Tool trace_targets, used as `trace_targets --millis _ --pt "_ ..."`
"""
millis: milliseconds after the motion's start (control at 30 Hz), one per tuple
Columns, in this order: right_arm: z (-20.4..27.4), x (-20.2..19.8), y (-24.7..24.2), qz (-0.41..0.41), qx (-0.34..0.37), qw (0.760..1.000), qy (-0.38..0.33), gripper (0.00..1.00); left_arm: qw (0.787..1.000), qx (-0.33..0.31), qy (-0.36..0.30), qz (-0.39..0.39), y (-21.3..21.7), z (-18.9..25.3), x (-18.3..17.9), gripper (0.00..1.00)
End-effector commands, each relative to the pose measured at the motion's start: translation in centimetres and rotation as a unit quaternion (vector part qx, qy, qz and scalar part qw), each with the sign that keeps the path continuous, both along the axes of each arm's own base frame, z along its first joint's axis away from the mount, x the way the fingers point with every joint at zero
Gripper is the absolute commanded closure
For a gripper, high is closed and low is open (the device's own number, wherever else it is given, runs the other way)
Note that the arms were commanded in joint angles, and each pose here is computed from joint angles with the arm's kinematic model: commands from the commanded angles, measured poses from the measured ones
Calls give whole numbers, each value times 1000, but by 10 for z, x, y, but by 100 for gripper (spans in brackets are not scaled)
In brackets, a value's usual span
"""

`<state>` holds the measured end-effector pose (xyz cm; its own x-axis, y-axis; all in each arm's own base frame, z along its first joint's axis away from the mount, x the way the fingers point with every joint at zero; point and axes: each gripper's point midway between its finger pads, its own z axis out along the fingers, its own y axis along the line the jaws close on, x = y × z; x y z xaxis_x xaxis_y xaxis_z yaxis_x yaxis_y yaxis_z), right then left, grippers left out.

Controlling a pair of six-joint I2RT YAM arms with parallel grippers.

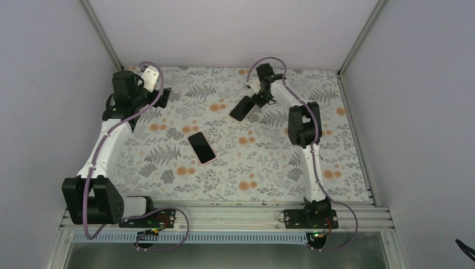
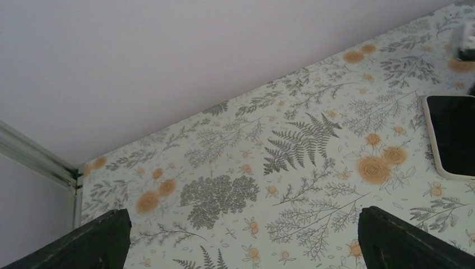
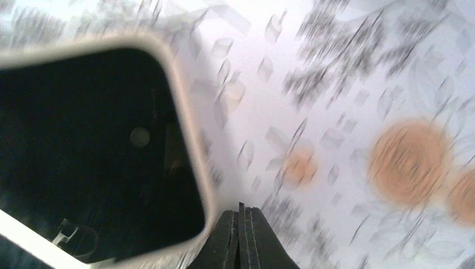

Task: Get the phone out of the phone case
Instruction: Adjust the phone at the center of the board.

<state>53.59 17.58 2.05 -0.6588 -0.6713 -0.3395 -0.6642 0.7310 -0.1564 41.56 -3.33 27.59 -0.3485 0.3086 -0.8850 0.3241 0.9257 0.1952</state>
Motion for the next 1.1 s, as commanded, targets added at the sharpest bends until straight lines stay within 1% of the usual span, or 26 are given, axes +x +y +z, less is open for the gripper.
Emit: trace_targets --millis 0,100,200,300,433,533,633,700,767,833,867,933,967,1000,1067 --pt "-16 25 11 4 -18 1000 -5 97 1000 -8 7 -13 -4 -10 6 0" --pt "-25 28 21 12 3 1000 5 97 1000 -8 16 -13 -4 -17 6 0" --pt "-32 19 33 31 30 999 15 97 1000 2 14 -11 -1 -20 5 0" --pt "-34 16 43 47 53 997 -1 97 1000 4 15 -12 -2 -25 5 0" --pt "-28 4 67 83 109 990 23 97 1000 -3 25 -13 -3 -30 6 0" --pt "-22 -23 95 134 138 980 57 97 1000 -3 22 -14 -3 -28 4 0" --pt "-24 -57 116 183 141 969 89 97 1000 1 19 -14 -3 -25 2 0" --pt "-28 -88 128 216 139 958 130 97 1000 1 18 -13 -2 -24 0 0" --pt "-28 -112 136 239 138 949 151 96 1000 1 19 -14 -3 -24 -3 0" --pt "-23 -119 143 245 138 951 132 97 1000 1 17 -14 -3 -24 -5 0" --pt "-20 -114 145 238 133 956 112 97 1000 1 16 -14 -3 -24 -6 0" --pt "3 -95 149 213 141 965 56 96 1000 2 15 -10 -1 -24 -7 0" --pt "15 -86 151 205 147 967 24 96 1000 3 15 -8 0 -25 -7 0" --pt "26 -86 153 208 154 966 8 96 1000 3 16 -6 1 -26 -7 0" --pt "35 -91 160 219 157 963 4 97 1000 3 16 -5 1 -26 -7 0"
